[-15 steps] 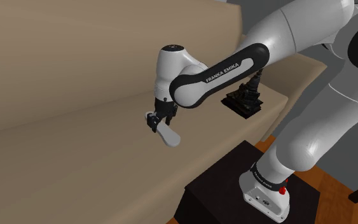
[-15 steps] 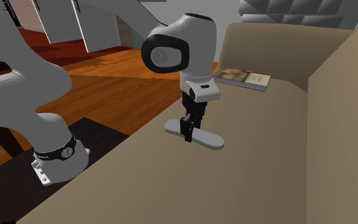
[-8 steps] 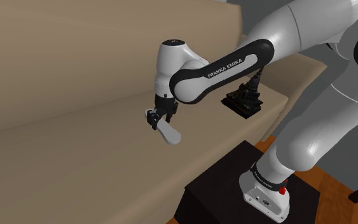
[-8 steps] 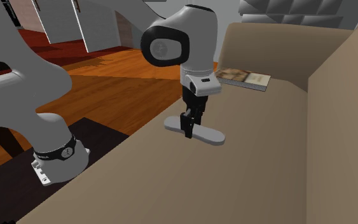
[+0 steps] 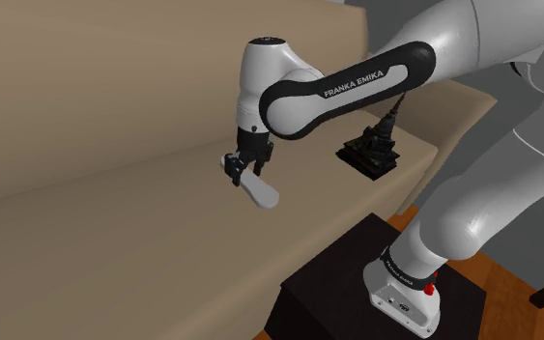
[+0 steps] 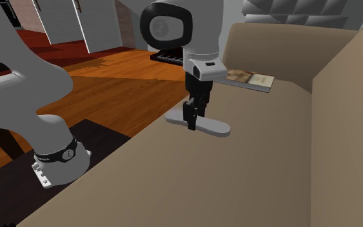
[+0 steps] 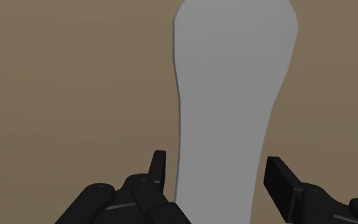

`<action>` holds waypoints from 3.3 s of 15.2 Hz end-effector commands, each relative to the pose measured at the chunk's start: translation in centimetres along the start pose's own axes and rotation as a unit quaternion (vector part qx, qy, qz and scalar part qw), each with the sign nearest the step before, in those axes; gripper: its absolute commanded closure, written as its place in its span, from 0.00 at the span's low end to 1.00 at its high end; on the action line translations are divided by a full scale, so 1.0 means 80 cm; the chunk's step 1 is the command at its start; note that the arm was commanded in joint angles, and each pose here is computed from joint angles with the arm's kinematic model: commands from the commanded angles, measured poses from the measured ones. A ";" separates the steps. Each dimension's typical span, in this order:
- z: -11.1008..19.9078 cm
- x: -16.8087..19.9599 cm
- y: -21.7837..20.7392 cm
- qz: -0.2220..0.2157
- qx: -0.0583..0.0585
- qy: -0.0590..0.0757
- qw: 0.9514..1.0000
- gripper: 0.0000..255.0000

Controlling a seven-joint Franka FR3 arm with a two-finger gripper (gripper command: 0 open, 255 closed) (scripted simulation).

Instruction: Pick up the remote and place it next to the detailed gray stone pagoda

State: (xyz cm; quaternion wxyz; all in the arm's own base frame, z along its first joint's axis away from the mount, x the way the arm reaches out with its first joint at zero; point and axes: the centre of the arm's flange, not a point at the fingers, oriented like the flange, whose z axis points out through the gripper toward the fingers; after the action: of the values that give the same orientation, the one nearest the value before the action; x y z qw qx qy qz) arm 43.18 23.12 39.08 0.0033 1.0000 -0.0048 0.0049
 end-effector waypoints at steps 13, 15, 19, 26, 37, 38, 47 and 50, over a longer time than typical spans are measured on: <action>-0.094 0.000 0.001 0.000 0.000 0.000 1.000 1.00; -0.107 0.000 0.001 0.000 0.000 0.000 1.000 1.00; -0.133 0.001 0.001 0.000 0.000 0.000 1.000 1.00; -0.179 0.001 0.001 0.000 0.000 0.000 1.000 1.00; -0.252 0.002 0.002 0.000 0.000 0.000 1.000 1.00; -0.259 0.002 0.002 0.000 0.000 0.000 1.000 1.00; -0.318 0.002 0.002 0.000 0.000 0.000 1.000 1.00; -0.338 0.003 0.002 0.000 0.000 0.000 1.000 1.00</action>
State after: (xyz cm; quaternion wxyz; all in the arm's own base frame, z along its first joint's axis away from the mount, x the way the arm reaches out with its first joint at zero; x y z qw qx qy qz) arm 43.09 23.04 65.53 0.0032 1.0000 -0.0048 0.0048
